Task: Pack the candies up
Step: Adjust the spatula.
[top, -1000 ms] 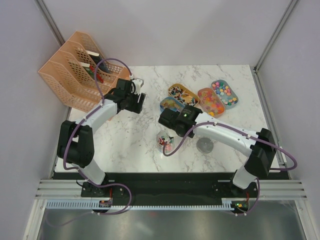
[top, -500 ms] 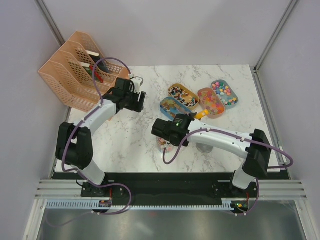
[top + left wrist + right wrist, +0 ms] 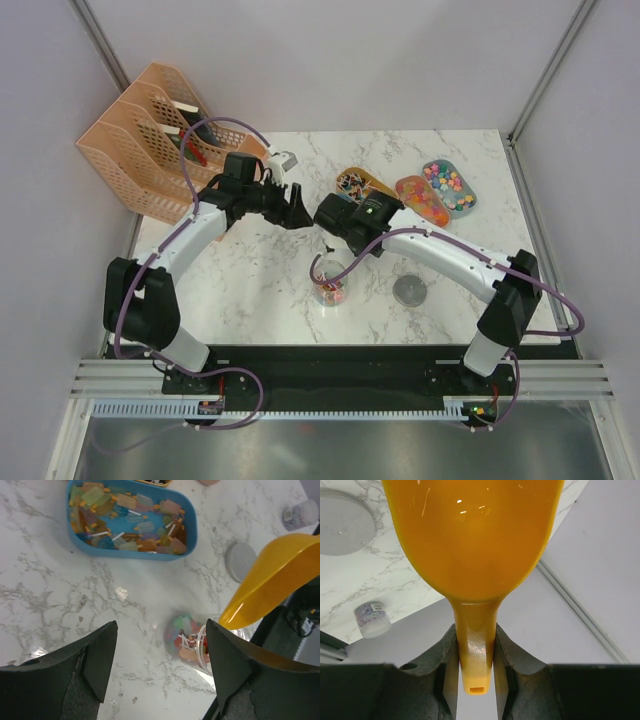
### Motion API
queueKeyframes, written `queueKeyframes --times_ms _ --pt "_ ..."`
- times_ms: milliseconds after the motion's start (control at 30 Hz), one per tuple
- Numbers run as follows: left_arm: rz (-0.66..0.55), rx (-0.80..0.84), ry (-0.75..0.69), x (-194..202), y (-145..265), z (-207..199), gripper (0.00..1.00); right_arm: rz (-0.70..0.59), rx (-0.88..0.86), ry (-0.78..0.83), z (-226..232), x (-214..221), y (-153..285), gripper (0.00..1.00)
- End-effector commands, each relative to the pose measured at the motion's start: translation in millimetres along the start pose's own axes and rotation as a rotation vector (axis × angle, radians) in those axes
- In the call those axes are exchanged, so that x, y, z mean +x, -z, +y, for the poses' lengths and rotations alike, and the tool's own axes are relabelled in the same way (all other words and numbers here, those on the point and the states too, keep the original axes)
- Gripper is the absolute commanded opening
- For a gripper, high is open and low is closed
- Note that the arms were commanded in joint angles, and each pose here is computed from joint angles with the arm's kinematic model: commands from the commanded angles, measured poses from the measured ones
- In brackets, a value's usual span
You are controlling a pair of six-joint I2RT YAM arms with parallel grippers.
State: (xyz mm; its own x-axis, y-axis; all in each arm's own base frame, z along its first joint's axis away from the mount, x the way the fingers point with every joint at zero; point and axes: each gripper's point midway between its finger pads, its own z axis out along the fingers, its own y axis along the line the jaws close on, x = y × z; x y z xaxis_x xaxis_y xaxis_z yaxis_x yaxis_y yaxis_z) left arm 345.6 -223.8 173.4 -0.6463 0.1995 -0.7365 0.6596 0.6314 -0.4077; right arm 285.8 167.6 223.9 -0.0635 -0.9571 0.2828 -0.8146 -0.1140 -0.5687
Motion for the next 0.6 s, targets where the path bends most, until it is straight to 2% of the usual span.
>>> queueKeyframes --times_ms 0,267,567 --pt "-0.003 0.153 0.050 -5.4 5.2 -31.4 0.79 0.018 -0.077 0.000 18.5 6.4 4.6 0.00" --pt "0.011 0.215 0.068 -2.7 4.0 -40.6 0.76 0.011 -0.083 -0.018 21.2 8.1 6.0 0.00" --pt "0.031 0.268 0.078 1.0 -0.9 -48.5 0.72 -0.026 -0.042 -0.091 0.6 -11.3 9.3 0.00"
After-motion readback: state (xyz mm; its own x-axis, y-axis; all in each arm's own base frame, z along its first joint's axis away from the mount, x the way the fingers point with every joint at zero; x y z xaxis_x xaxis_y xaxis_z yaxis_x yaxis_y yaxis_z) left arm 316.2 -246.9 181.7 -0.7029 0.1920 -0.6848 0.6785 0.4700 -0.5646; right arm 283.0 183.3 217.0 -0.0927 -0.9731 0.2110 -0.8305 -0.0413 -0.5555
